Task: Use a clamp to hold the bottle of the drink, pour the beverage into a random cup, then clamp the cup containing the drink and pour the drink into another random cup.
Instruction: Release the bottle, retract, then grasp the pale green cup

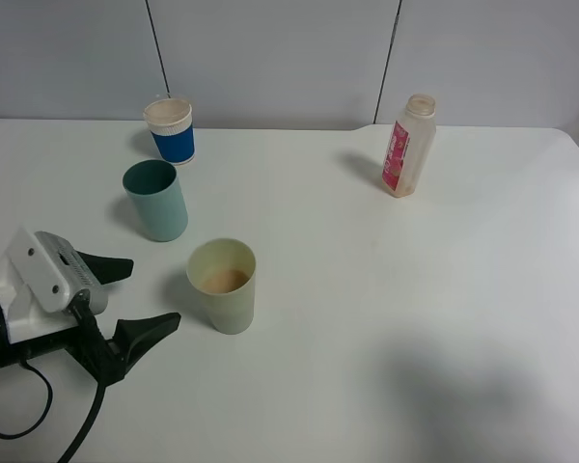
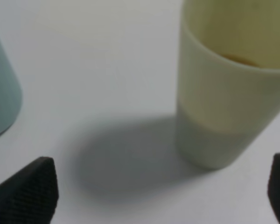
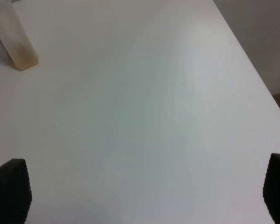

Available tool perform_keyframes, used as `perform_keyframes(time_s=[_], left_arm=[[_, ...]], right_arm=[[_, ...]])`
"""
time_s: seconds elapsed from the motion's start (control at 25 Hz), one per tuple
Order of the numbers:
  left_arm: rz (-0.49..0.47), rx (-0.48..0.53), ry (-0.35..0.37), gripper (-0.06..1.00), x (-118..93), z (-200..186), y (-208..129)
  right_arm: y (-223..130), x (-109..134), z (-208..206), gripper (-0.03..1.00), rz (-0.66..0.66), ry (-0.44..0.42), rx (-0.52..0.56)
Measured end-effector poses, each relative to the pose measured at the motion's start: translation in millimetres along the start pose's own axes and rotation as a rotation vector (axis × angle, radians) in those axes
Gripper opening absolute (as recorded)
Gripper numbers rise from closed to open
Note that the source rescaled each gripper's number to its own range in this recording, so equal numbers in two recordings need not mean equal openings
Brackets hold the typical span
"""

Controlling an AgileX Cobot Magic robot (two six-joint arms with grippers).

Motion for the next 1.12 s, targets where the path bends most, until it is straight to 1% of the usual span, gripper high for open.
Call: perform_keyframes(time_s=[0.2, 0.32, 0.44, 0.52, 0.6, 0.84, 0.92, 1.12], left_arm=[[0.017, -0.022, -0.038, 0.82, -6.6, 0.6, 2.7], [-0.005, -0.014, -0.088, 0.82, -15.4, 4.3, -4.1], [-0.017, -0.002, -0.100, 0.82, -17.6, 5.6, -8.0], [-0.034, 0.027, -0.118, 0.84, -21.1, 7.9, -16.5], [-0.051, 0.092, -0.151, 0.87, -28.0, 10.4, -33.7], [-0.045, 0.103, -0.159, 0.87, -28.2, 13.6, -37.5], [-0.032, 0.082, -0.155, 0.87, -24.0, 19.5, -33.5], [-0.002, 0.044, -0.169, 0.87, -21.4, 27.4, -25.9]], right_arm=[[0.0, 0.0, 0.0, 0.99, 0.000, 0.000, 0.000], [0.0, 0.0, 0.0, 0.99, 0.000, 0.000, 0.000], [0.0, 0.0, 0.0, 0.99, 0.000, 0.000, 0.000], [0.0, 0.0, 0.0, 0.99, 0.000, 0.000, 0.000], [0.0, 0.0, 0.0, 0.99, 0.000, 0.000, 0.000], [0.0, 0.0, 0.0, 0.99, 0.000, 0.000, 0.000], [0.0, 0.0, 0.0, 0.99, 0.000, 0.000, 0.000], [0.0, 0.0, 0.0, 0.99, 0.000, 0.000, 0.000]])
Point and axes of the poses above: a point on each arm's last joint axis where the gripper is mounted, z pointing out along that axis toward the gripper, x along the wrist's bending axis when the last joint is at zero, y = z × x, the point moved 8 cm from there along z, pointing out along that axis toward the gripper, and after that the axes turned 15 degrees about z, right-handed, at the moved point
